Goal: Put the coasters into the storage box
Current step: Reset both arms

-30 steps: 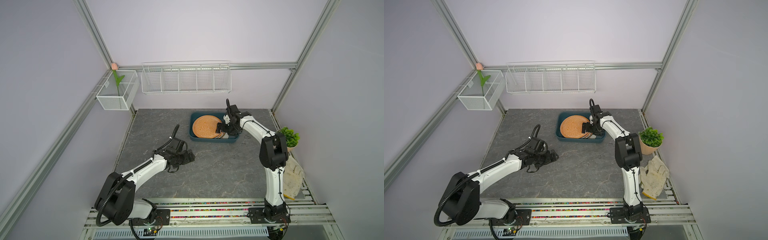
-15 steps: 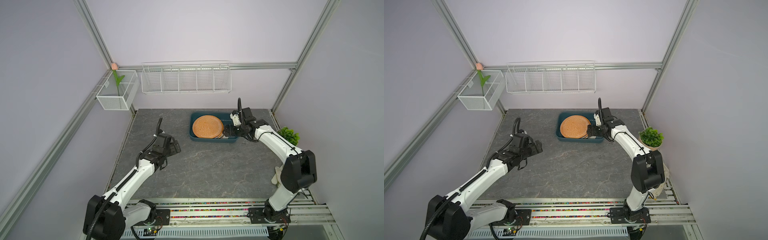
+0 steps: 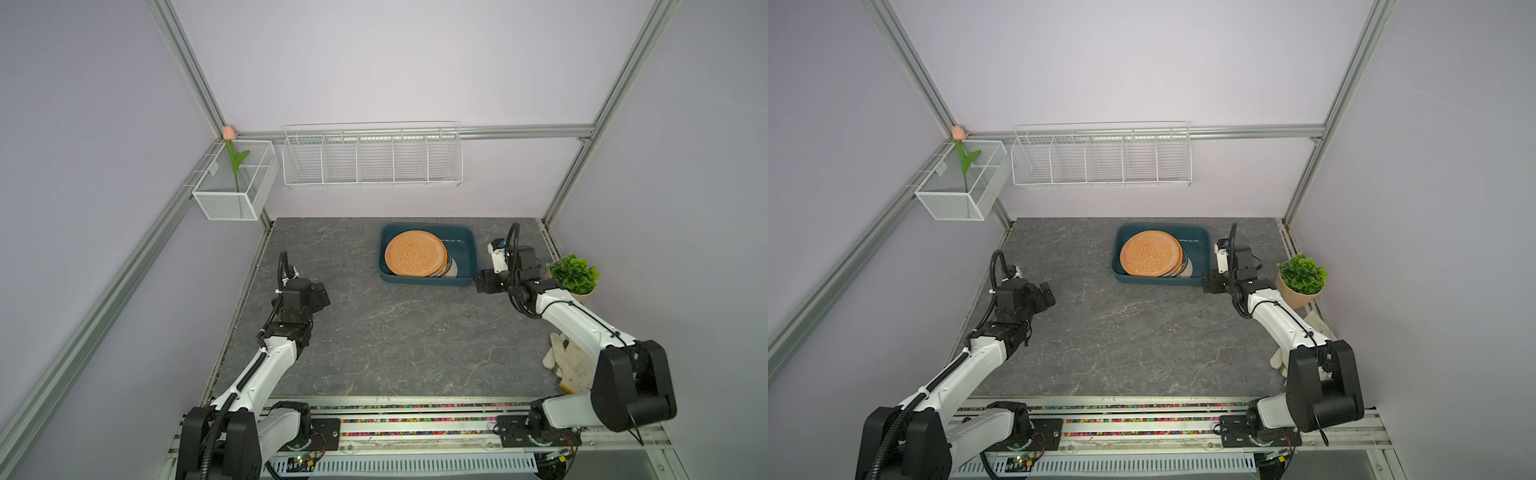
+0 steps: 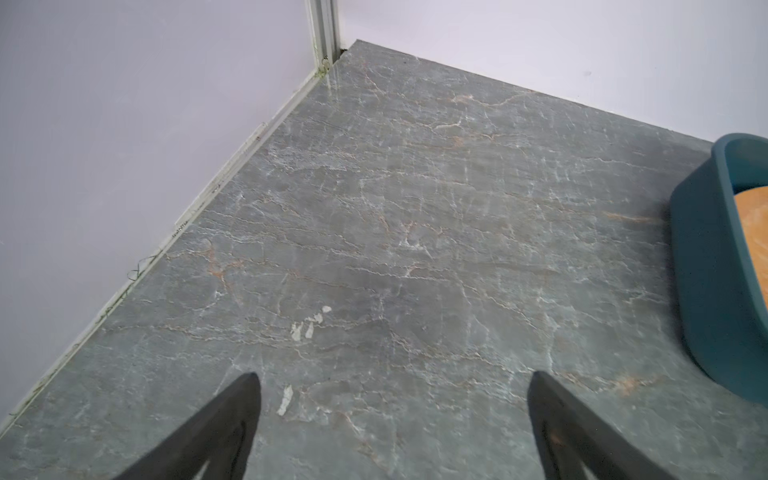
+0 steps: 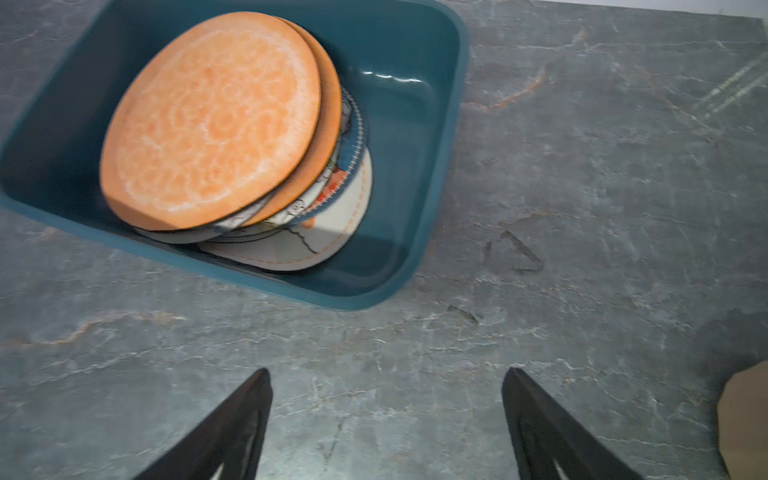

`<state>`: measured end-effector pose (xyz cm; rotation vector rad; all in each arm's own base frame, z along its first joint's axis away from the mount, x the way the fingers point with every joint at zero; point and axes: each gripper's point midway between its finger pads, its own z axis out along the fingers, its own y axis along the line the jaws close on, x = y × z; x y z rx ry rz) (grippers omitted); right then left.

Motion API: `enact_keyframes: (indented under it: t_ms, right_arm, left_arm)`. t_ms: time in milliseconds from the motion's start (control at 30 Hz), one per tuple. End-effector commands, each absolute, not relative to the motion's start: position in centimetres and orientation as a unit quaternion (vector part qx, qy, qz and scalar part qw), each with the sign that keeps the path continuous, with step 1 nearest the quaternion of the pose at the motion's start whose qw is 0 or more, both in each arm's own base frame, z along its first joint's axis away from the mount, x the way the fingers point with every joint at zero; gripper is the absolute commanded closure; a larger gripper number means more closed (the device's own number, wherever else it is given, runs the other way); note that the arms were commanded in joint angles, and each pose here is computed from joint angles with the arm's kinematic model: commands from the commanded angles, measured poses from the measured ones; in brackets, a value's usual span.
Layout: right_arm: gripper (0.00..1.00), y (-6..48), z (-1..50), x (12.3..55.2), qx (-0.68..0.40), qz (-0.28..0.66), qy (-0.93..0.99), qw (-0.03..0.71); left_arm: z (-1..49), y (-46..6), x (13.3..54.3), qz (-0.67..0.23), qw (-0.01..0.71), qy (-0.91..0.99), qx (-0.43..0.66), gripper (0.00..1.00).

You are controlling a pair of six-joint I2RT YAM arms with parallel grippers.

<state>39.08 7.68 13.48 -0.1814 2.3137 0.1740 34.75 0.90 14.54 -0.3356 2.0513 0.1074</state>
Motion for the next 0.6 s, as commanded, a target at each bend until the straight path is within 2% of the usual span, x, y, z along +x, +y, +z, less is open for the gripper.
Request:
enact_keyframes:
  t_ms: [0, 233, 567]
  right_arm:
    - [0.11, 4.4, 13.9, 40.4, -0.051, 0.041, 0.879, 0.472]
    - [0.12, -0.5, 11.0, 40.6, 0.007, 0.039, 0.867, 0.497]
    - [0.12, 0.2, 10.1, 40.1, -0.027, 0.056, 0.832, 0.552]
  left_arm:
    - [16.5, 1.7, 36.2, 0.069, 0.576, 0.806, -0.116, 0.00]
    - [15.9, 2.5, 37.7, 0.076, 0.607, 0.782, -0.117, 0.01]
    - [13.8, 2.7, 38.8, 0.090, 0.624, 0.769, -0.109, 0.00]
